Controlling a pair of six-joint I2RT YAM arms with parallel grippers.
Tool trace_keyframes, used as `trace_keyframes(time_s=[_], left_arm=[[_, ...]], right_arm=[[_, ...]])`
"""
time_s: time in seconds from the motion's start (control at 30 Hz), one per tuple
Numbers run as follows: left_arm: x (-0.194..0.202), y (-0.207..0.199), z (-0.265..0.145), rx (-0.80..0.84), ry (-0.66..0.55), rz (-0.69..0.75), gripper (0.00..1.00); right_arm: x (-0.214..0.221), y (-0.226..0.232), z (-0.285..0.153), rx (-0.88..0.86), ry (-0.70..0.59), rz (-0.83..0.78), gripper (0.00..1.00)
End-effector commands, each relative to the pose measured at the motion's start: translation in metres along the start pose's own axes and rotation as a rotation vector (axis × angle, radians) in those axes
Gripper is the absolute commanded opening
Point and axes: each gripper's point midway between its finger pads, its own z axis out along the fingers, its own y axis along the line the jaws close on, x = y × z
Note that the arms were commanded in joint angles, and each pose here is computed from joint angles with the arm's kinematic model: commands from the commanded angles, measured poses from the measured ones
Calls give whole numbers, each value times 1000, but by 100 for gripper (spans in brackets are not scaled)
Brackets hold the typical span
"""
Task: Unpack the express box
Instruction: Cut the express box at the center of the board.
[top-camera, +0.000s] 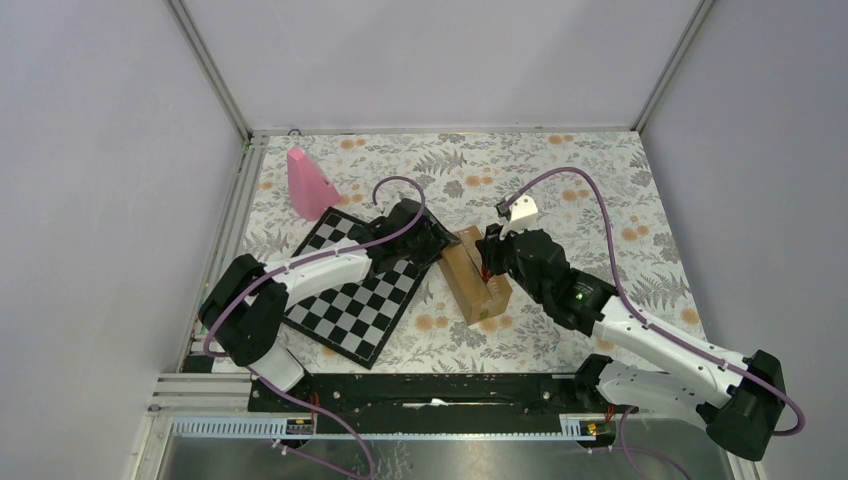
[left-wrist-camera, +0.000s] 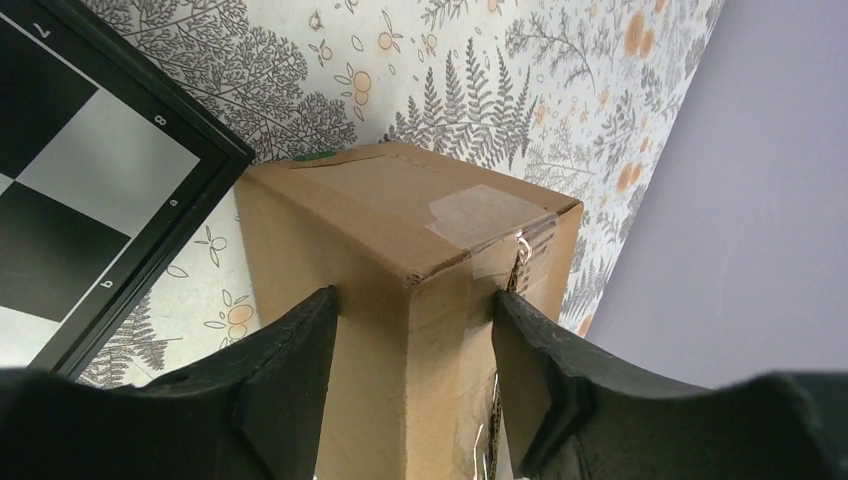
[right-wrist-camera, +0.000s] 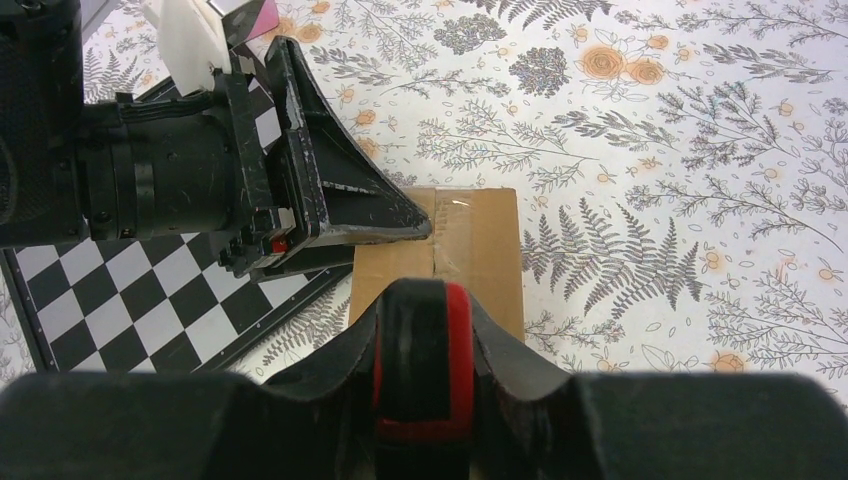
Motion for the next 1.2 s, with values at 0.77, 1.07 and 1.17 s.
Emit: trace_keyframes(time_s=[0.77,1.07,1.17], left_arm=[[-23,27,16,-143,-171,-84,0],[-21,27,17,-145,-169,-87,0],[-21,28,18,-147,-170,-89,0]], right_arm=[[-54,6,1,78,-108,16,0],[-44,-1,-4,88,-96,15,0],[-42,-5,-7,102,-101,13,0]])
